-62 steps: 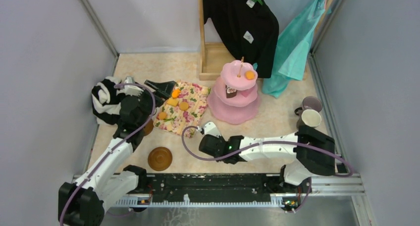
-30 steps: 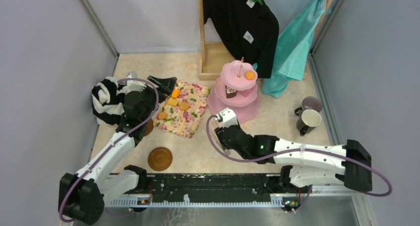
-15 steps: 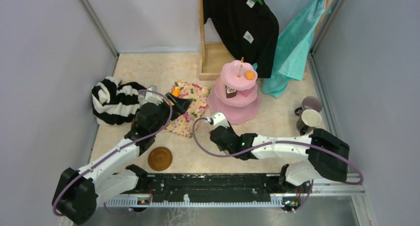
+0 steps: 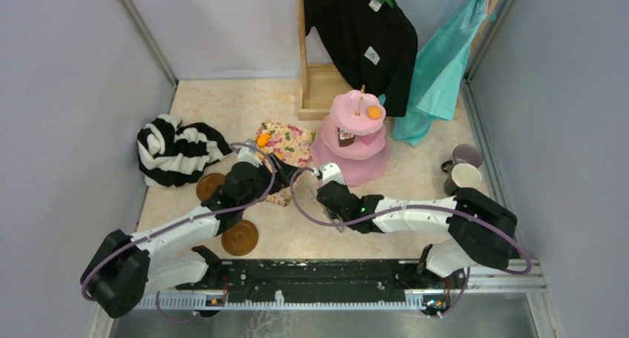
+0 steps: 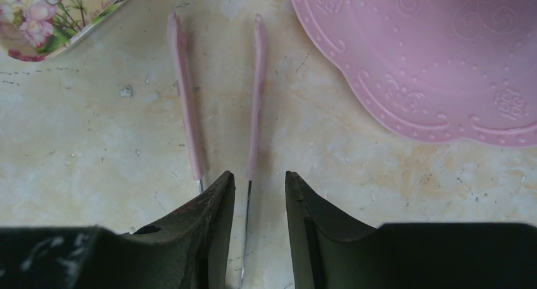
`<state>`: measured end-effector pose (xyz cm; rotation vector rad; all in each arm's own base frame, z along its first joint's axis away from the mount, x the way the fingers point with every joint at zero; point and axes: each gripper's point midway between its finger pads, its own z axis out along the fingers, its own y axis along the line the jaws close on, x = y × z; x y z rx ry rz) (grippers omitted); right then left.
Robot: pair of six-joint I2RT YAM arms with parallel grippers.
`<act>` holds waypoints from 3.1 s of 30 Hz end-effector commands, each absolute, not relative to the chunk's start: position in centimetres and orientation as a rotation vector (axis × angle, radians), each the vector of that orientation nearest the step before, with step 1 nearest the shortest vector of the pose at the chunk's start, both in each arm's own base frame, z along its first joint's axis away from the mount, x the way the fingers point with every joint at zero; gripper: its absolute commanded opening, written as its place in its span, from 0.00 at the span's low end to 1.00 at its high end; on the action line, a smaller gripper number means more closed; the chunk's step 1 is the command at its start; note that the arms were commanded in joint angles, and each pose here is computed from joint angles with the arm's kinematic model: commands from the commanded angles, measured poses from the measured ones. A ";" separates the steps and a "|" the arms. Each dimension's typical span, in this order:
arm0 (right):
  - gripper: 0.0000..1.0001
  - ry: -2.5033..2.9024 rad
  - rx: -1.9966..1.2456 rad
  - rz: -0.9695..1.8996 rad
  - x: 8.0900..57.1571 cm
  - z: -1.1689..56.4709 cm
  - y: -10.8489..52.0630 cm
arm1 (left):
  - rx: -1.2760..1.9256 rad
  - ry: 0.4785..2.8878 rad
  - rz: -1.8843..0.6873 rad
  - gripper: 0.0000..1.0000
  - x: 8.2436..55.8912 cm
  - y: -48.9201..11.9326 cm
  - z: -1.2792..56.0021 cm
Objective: Serve the afternoon tea
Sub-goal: Place the clamp at the center of the board, then adjust the clamp at the center of the board.
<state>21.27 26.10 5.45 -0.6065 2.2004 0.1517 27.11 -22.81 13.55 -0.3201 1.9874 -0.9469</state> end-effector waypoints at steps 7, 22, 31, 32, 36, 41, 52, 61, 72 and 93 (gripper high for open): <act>0.58 2.150 -0.626 0.220 21.8 6.2 26.9 | -0.314 1.985 -0.938 0.86 27.1 -23.7 13.2; 0.69 1.928 -0.417 0.202 24.8 16.6 26.1 | -0.304 1.818 -0.643 0.94 30.2 -19.7 17.4; 0.65 1.921 -0.437 0.391 23.0 13.5 27.1 | -0.319 1.744 -0.540 0.99 32.1 -18.7 19.3; 0.65 1.918 -0.436 0.397 22.8 13.3 26.9 | -0.336 1.749 -0.529 0.99 32.2 -18.6 19.2; 0.63 1.947 -0.456 0.405 22.2 11.9 26.7 | -0.405 1.765 -0.526 0.99 32.7 -18.5 19.1; 0.63 1.995 -0.488 0.389 21.7 10.2 26.4 | -0.400 1.731 -0.562 0.99 32.2 -18.3 18.7; 0.71 2.103 -0.592 0.427 20.1 6.0 27.7 | -0.466 1.797 -0.493 0.99 32.0 -17.4 17.3; 0.78 2.120 -0.589 0.388 20.4 4.6 27.6 | -0.489 1.778 -0.496 0.99 31.7 -16.8 17.3; 0.72 2.170 -0.652 0.383 20.1 3.0 28.5 | -0.506 1.827 -0.424 0.99 31.9 -16.3 16.3; 0.67 2.062 -0.579 0.397 21.1 8.5 27.8 | -0.205 2.182 -0.725 0.87 26.4 -25.6 9.6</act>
